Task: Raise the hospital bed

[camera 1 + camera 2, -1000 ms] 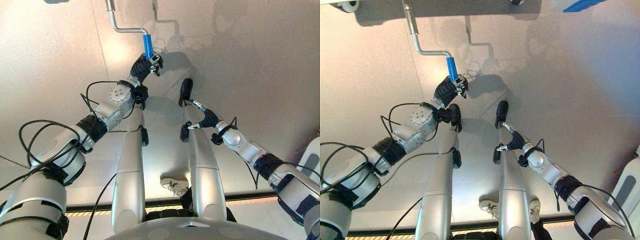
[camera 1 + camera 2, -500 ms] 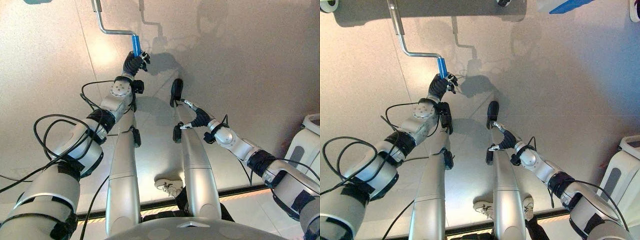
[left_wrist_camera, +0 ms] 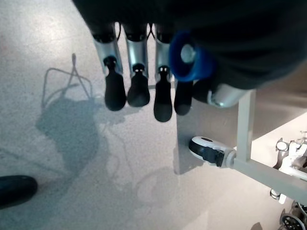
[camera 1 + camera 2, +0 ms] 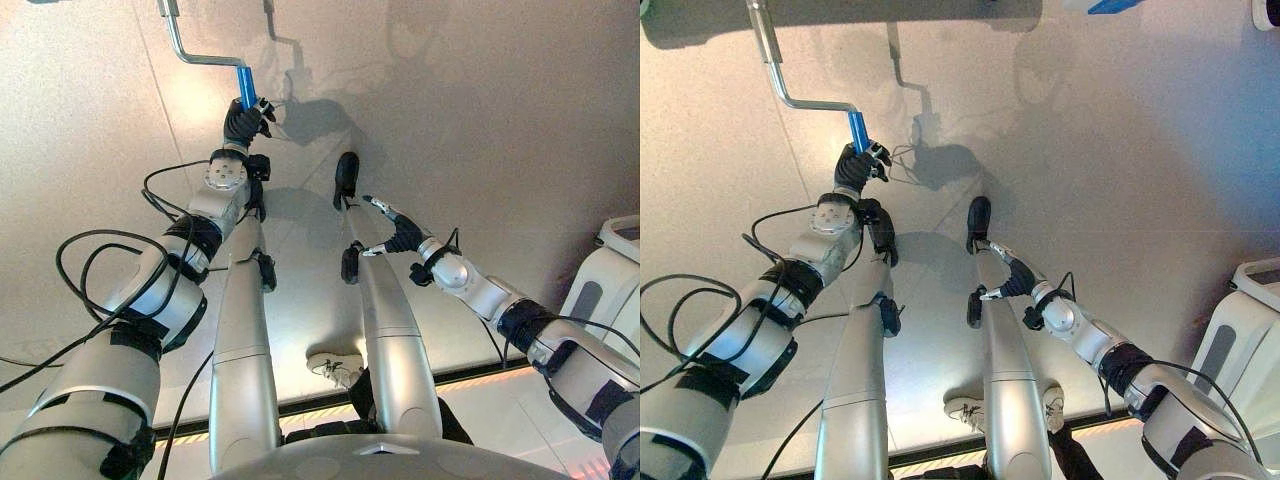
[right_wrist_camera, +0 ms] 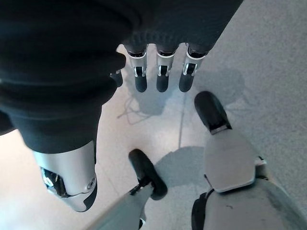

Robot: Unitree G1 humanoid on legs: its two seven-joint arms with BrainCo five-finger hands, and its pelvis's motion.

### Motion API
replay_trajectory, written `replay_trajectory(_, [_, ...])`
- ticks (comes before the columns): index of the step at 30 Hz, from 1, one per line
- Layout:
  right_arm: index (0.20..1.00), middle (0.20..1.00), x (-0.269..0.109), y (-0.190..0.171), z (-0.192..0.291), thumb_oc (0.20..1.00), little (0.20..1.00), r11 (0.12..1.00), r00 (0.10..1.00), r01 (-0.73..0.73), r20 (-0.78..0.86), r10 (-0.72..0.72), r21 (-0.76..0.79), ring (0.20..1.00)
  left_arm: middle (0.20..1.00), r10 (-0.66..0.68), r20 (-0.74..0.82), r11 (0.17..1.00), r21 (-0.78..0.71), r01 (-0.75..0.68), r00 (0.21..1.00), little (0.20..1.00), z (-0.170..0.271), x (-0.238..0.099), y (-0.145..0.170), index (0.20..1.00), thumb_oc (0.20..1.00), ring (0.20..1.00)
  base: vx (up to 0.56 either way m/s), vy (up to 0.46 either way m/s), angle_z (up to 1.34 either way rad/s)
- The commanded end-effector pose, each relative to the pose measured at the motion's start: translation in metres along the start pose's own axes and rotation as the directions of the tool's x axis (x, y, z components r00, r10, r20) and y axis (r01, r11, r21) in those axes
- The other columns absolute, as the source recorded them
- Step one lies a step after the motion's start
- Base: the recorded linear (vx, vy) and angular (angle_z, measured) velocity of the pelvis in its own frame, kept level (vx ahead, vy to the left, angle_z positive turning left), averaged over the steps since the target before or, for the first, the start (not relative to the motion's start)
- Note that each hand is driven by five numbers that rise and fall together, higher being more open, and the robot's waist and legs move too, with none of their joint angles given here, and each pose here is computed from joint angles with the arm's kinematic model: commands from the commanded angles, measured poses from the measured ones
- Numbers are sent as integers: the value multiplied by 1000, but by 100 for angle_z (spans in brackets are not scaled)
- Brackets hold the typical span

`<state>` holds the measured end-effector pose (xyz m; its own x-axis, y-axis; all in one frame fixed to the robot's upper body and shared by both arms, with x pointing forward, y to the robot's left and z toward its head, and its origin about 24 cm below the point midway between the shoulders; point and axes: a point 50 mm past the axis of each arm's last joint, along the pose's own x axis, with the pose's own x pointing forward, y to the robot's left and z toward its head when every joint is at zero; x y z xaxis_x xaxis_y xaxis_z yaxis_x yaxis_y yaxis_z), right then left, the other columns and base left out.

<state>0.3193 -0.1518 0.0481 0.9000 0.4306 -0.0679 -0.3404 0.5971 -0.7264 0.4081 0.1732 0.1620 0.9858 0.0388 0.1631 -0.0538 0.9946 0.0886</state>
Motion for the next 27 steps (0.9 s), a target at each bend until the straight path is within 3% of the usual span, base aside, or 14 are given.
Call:
replay_trajectory(1, [1000,1000,-17,-14,-6,1000,1000,1000,1000,17,16,-17,0,1000,200,133,-31,989,-65,-135,991,200,-4,-1,33,200,200,200,0,0,0])
replay_trajectory(13, [1000,1000,-26,-21,-13,1000,1000,999,999,41,-3,-41,14,1000,200,366,-179,921,-75,-383,913,200,-49,-37,114,200,200,200,0,0,0])
replay_trajectory(27, [1000,1000,-33,-31,-18,1000,1000,998,998,63,-14,-63,8,1000,200,567,-224,800,-81,-595,793,200,-58,-77,188,200,200,200,0,2,0])
